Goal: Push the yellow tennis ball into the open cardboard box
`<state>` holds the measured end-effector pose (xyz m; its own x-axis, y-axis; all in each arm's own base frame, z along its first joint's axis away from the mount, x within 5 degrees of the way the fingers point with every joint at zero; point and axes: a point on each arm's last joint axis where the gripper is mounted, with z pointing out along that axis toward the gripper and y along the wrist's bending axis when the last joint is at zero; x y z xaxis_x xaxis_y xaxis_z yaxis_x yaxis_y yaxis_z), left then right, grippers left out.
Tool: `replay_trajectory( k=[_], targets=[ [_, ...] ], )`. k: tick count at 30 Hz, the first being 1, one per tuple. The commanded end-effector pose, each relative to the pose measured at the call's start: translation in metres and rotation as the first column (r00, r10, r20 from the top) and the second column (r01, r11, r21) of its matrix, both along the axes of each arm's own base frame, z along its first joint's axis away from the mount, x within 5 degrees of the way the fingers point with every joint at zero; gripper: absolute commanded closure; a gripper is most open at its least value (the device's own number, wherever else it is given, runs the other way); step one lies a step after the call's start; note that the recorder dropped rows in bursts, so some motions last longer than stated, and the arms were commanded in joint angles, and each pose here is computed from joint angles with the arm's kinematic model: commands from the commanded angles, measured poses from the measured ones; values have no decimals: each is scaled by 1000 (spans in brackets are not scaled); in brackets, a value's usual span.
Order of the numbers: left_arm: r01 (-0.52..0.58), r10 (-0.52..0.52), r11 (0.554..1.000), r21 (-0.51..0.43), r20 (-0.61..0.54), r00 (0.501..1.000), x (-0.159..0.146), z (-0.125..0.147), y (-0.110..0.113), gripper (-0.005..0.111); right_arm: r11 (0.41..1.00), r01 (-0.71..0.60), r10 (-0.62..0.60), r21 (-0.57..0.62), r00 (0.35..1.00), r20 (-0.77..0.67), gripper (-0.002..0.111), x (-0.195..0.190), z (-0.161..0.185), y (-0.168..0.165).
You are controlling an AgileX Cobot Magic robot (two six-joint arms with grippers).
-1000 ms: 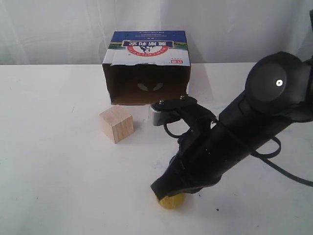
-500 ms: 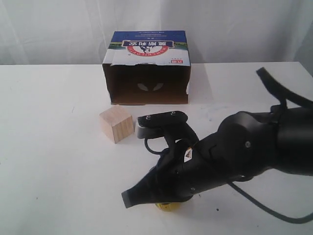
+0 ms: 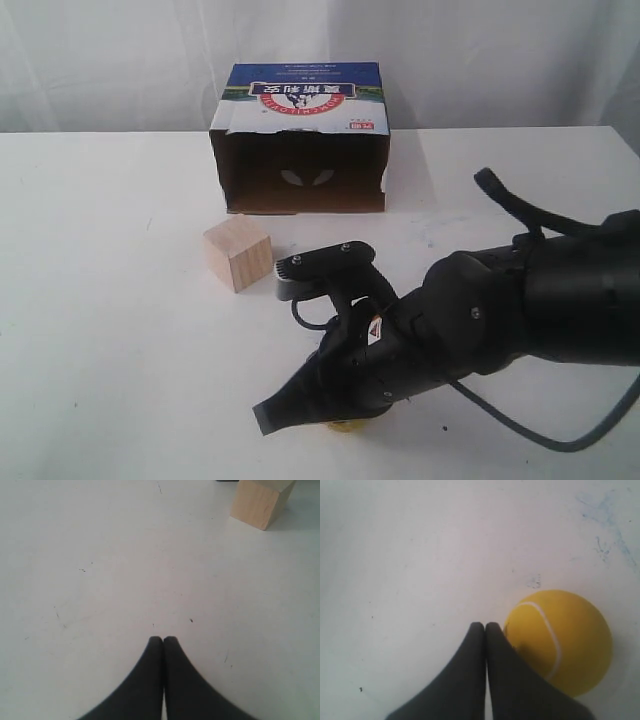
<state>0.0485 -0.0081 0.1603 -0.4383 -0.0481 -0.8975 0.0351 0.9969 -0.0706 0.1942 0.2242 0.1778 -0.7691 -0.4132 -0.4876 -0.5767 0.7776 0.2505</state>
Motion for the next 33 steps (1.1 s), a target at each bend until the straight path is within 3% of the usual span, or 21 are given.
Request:
replay_trajectory(
  k=[1, 15, 25, 33],
  targets=[
    [10, -10, 1000, -1, -35, 999, -2, -4, -1, 107, 1000, 5, -5, 4, 999, 35, 108, 4, 0, -1],
    [10, -10, 1000, -1, -35, 999, -2, -4, -1, 107, 1000, 23, -22, -18, 997, 68, 108, 15, 0, -11],
    [10, -10, 1000, -1, -35, 999, -2, -4, -1, 107, 997, 23, -22, -80, 1000, 10, 108, 19, -29, -8],
    [10, -10, 1000, -1, -35, 999, -2, -4, -1, 107, 998, 60, -56, -33, 993, 105, 108, 30, -32, -4]
  ],
)
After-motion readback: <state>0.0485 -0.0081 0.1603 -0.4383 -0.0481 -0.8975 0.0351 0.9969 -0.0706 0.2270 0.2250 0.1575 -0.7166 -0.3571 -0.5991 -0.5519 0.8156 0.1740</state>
